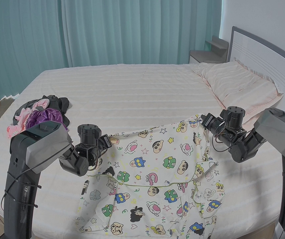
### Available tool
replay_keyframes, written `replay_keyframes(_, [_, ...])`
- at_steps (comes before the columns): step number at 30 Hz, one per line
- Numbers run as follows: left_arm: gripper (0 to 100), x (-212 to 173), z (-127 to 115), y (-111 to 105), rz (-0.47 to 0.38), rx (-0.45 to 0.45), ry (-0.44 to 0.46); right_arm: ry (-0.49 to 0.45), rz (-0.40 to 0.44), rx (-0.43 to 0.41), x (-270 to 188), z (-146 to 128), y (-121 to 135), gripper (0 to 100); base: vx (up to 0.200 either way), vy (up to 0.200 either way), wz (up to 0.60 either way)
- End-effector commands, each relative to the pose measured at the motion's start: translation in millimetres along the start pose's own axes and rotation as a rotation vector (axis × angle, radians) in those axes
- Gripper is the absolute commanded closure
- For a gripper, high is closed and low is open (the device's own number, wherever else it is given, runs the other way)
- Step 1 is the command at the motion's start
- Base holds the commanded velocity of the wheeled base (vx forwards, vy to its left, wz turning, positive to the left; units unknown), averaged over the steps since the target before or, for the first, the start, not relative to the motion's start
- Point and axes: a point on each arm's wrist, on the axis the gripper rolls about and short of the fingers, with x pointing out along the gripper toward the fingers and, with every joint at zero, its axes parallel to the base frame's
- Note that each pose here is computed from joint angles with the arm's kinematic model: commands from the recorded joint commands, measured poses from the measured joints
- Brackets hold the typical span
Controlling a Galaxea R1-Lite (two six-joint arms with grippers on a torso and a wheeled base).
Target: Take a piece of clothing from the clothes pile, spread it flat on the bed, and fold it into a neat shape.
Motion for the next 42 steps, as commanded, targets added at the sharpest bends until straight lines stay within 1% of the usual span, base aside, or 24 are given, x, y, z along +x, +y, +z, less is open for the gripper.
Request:
replay_keyframes(1, [0, 16.4, -5.1, 8.2, 0.048, 0.003, 0.032, 0.016, -0.023, 0.002, 14.4, -15.4, -10.4, 0, 0.000, 0.000, 0.00])
replay_keyframes(4, [0, 27.2, -1.8, 16.8, 0.093, -0.006, -0.003, 0.021, -0.032, 0.003, 21.4, -22.1, -14.0, 0, 0.000, 0.000, 0.00])
replay_keyframes(7, [0, 35.5, 4.2, 25.6, 0.139, -0.018, -0.047, -0.022, -0.075, 0.006, 32.3, -20.8, -15.1, 0, 0.000, 0.000, 0.00])
replay_keyframes(10, [0, 37.2, 9.4, 33.8, 0.159, -0.026, -0.059, -0.081, -0.140, 0.076, 44.2, -18.4, -15.1, 0, 0.000, 0.000, 0.00])
replay_keyframes(14, [0, 37.4, 13.2, 39.5, 0.171, -0.032, -0.066, -0.073, -0.169, 0.080, 43.2, -17.8, -19.5, 0, 0.000, 0.000, 0.00])
replay_keyframes(15, [0, 36.7, 19.4, 43.2, 0.178, -0.038, -0.077, -0.082, -0.178, 0.082, 42.3, -14.4, -21.8, 0, 0.000, 0.000, 0.00])
replay_keyframes(17, [0, 28.7, 44.9, 46.4, 0.181, -0.062, -0.123, -0.108, -0.202, 0.085, 36.6, 1.2, -28.7, 0, 0.000, 0.000, 0.00])
replay_keyframes(18, [0, 28.4, 45.5, 47.0, 0.182, -0.064, -0.124, -0.107, -0.205, 0.086, 35.8, 1.2, -29.5, 0, 0.000, 0.000, 0.00])
replay_keyframes(19, [0, 20.5, 57.9, 49.2, 0.188, -0.075, -0.140, -0.105, -0.223, 0.087, 26.1, 10.3, -33.7, 0, 0.000, 0.000, 0.00])
replay_keyframes(20, [0, 16.5, 63.3, 49.4, 0.189, -0.077, -0.147, -0.102, -0.229, 0.087, 21.4, 14.1, -35.6, 0, 0.000, 0.000, 0.00])
replay_keyframes(21, [0, 5.6, 73.7, 50.0, 0.190, -0.083, -0.154, -0.097, -0.239, 0.089, 9.6, 22.3, -35.9, 0, 0.000, 0.000, 0.00])
replay_keyframes(24, [0, -25.7, 96.3, 47.0, 0.159, -0.124, -0.166, -0.061, -0.243, 0.100, -24.7, 36.6, -35.9, 0, 0.000, 0.000, 0.00])
replay_keyframes(25, [0, -29.6, 99.4, 46.3, 0.150, -0.133, -0.168, -0.054, -0.243, 0.101, -28.5, 37.2, -35.5, 0, 0.000, 0.000, 0.00])
replay_keyframes(26, [0, -54.8, 112.2, 41.3, 0.093, -0.193, -0.157, -0.005, -0.242, 0.111, -53.4, 39.2, -35.3, 0, 0.000, 0.000, 0.00])
replay_keyframes(28, [0, -86.3, 122.0, 35.6, 0.025, -0.262, -0.126, 0.065, -0.232, 0.124, -82.1, 37.9, -36.6, 0, 0.000, 0.000, 0.00])
replay_keyframes(29, [0, -102.9, 122.6, 33.1, -0.005, -0.286, -0.104, 0.100, -0.229, 0.130, -97.1, 36.6, -38.1, 0, 0.000, 0.000, 0.00])
replay_keyframes(30, [0, -112.0, 121.7, 32.6, -0.016, -0.296, -0.090, 0.112, -0.225, 0.133, -104.9, 36.6, -38.5, 0, 0.000, 0.000, 0.00])
replay_keyframes(31, [0, -131.1, 119.7, 31.4, -0.040, -0.310, -0.065, 0.144, -0.222, 0.142, -121.0, 33.4, -40.6, 0, 0.000, 0.000, 0.00])
replay_keyframes(32, [0, -135.5, 119.0, 31.4, -0.043, -0.314, -0.059, 0.151, -0.221, 0.144, -124.2, 32.5, -40.9, 0, 0.000, 0.000, 0.00])
replay_keyframes(33, [0, -157.1, 113.2, 30.9, -0.064, -0.331, -0.024, 0.190, -0.222, 0.156, -141.0, 24.4, -45.0, 0, 0.000, 0.000, 0.00])
replay_keyframes(39, [0, -214.9, 104.0, 33.8, -0.144, -0.452, 0.059, 0.304, -0.220, 0.183, -167.5, -6.8, -62.8, 0, 0.000, 0.000, 0.00])
replay_keyframes(40, [0, -224.6, 101.2, 33.2, -0.161, -0.468, 0.075, 0.340, -0.213, 0.177, -171.3, -14.6, -66.5, 0, 0.000, 0.000, 0.00])
replay_keyframes(41, [0, -232.4, 96.9, 34.8, -0.166, -0.474, 0.092, 0.376, -0.202, 0.153, -174.6, -22.1, -71.1, 0, 0.000, 0.000, 0.00])
replay_keyframes(42, [0, -234.9, 93.9, 35.7, -0.165, -0.472, 0.103, 0.393, -0.199, 0.138, -175.6, -25.8, -73.6, 0, 0.000, 0.000, 0.00])
